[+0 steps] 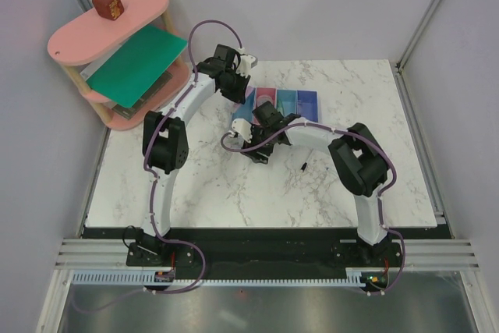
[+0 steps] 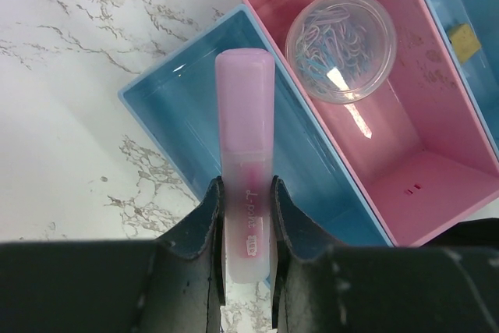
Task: Sort the stationery into containers
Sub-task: Place the pen in the storage box, then pick up the pen from the center of the board.
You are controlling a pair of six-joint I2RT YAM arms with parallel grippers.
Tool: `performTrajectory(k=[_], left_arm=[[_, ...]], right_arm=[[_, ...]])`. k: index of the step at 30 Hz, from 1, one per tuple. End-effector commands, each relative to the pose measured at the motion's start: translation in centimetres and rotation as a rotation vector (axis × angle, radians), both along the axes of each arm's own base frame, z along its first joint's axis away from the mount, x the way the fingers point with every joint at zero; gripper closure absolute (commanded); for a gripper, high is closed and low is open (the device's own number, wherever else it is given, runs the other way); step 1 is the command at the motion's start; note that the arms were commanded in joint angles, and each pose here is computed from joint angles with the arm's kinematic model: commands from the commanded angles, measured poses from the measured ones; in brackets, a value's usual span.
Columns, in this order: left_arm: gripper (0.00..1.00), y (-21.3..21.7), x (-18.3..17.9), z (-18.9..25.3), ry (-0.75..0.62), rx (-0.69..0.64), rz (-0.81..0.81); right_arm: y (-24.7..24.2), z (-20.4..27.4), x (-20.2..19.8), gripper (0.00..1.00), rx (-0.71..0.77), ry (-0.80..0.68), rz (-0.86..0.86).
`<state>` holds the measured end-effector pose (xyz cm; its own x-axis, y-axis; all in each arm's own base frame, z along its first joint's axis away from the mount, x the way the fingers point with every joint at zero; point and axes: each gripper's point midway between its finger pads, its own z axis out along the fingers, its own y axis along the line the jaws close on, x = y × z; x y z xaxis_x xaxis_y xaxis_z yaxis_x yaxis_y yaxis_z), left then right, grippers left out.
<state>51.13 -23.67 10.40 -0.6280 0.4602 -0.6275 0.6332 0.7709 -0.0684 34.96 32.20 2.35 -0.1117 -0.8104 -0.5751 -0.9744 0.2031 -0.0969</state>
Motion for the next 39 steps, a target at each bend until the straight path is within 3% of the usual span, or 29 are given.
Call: performTrajectory(k=[1,5,10,13,15,18,19,22,32,39], left_arm=[[0.79,-1.0,0.1,-0.3,0.017,-0.041,-0.007],[0.76,-1.4,-0.3,-0.1,0.025,-0.057,-0.012],[0.57,-1.7,-0.7,-0.1,0.031,-0.055,-0.020],[0.52,-1.7,-0.9,-0.2,0.037,-0.056,-0.020],[0.51,-1.6,-1.0,-0.2,0.037,-0.053,-0.020],[0.48,-1.5,-1.1,0.1,0.034,-0.053,-0.017],[0.47,-1.4,-1.2,0.1,0.033,-0.048,-0.015],[0.44,-0.9,-1.4,1.4,0.012,-0.043,-0.014],[0.36,4.0,-5.1,3.6,-0.083,0.150,-0.116],[0.31,5.9,-8.7,4.8,-0.112,0.213,-0.249]], right_arm=[[1.2,0.3,0.1,0.28,0.025,-0.019,0.015],[1.1,-0.1,0.1,0.31,0.019,-0.016,0.010],[1.1,-0.3,-0.2,0.42,0.020,-0.010,0.007],[1.0,-0.4,-0.4,0.49,0.019,-0.008,0.007],[1.0,-0.3,-0.3,0.56,0.020,-0.014,0.007],[0.8,-0.2,-0.4,0.73,0.015,-0.017,0.003],[0.7,-0.2,-0.5,0.83,0.013,-0.016,0.002],[0.3,0.5,-0.4,0.95,0.013,-0.033,-0.010],[-2.6,4.6,-1.4,0.99,-0.016,-0.124,-0.054],[-6.3,8.4,-2.5,1.00,-0.090,-0.244,-0.053]])
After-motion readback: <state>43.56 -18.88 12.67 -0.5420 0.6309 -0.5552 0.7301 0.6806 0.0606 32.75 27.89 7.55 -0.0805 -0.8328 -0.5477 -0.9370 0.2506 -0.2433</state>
